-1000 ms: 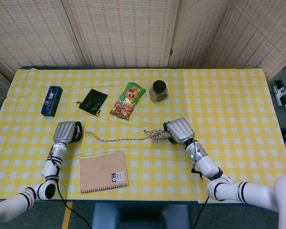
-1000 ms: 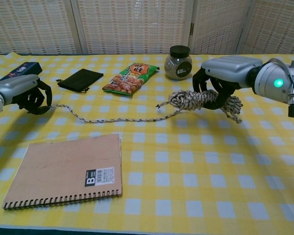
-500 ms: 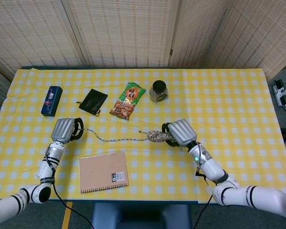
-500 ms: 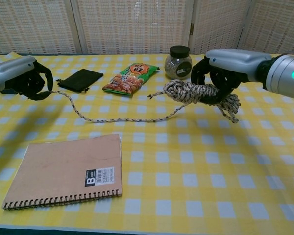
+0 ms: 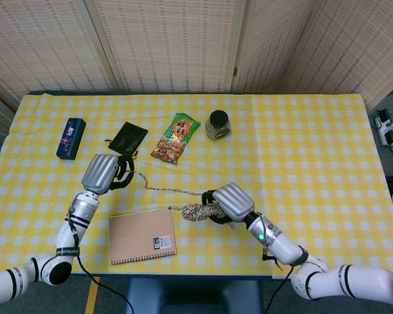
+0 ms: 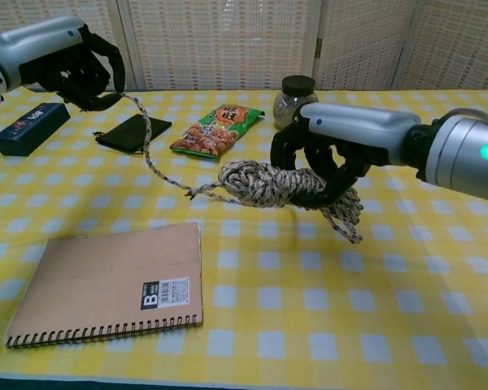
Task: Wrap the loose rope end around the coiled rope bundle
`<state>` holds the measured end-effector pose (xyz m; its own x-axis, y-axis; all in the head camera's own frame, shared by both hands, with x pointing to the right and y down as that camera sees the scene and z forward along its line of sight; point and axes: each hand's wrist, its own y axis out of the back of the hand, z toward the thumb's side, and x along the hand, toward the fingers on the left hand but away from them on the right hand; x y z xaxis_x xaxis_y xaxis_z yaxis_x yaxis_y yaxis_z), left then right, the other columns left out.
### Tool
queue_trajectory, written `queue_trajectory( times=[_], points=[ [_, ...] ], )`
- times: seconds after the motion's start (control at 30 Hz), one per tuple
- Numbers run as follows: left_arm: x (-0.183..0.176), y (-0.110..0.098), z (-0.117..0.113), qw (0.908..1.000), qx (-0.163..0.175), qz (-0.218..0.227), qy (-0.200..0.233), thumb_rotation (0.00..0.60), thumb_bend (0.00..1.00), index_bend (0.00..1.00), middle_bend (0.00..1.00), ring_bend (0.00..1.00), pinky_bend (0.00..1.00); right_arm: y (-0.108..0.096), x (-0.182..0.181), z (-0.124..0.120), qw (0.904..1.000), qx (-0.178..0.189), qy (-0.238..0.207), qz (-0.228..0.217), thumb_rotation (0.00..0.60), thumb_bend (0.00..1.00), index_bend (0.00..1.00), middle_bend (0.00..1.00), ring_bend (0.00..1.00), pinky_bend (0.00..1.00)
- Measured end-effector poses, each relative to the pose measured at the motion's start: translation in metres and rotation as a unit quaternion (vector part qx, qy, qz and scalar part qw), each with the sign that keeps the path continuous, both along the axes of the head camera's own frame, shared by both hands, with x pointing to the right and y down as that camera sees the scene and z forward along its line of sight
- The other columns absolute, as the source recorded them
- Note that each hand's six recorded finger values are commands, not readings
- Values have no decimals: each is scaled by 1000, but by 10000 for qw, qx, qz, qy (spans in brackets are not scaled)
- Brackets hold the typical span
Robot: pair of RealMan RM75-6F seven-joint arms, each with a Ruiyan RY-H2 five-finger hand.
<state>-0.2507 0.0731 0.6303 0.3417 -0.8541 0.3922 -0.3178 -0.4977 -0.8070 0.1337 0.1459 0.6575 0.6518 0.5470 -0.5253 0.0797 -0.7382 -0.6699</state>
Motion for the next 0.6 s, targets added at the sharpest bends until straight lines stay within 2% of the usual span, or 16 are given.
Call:
queue_trajectory(
  times=[0.33, 0.43, 0.6],
  points=[
    [69, -4, -58, 9964, 249, 470, 660, 600, 610, 696, 853, 766, 736, 13, -38, 15, 9995, -304, -96, 9, 600, 626, 789, 675, 708, 640],
    [83, 0, -71, 9944, 233, 564, 858, 600, 611, 696, 854, 766, 736, 13, -47, 22, 9992, -371, -103, 141, 600, 635, 798, 682, 717, 646],
    [92, 9, -87, 9912, 169, 611, 1166, 600, 621, 697, 856, 771, 743, 6, -58, 30, 9969, -389, -193, 657, 600, 650, 807, 692, 733, 658]
  ],
)
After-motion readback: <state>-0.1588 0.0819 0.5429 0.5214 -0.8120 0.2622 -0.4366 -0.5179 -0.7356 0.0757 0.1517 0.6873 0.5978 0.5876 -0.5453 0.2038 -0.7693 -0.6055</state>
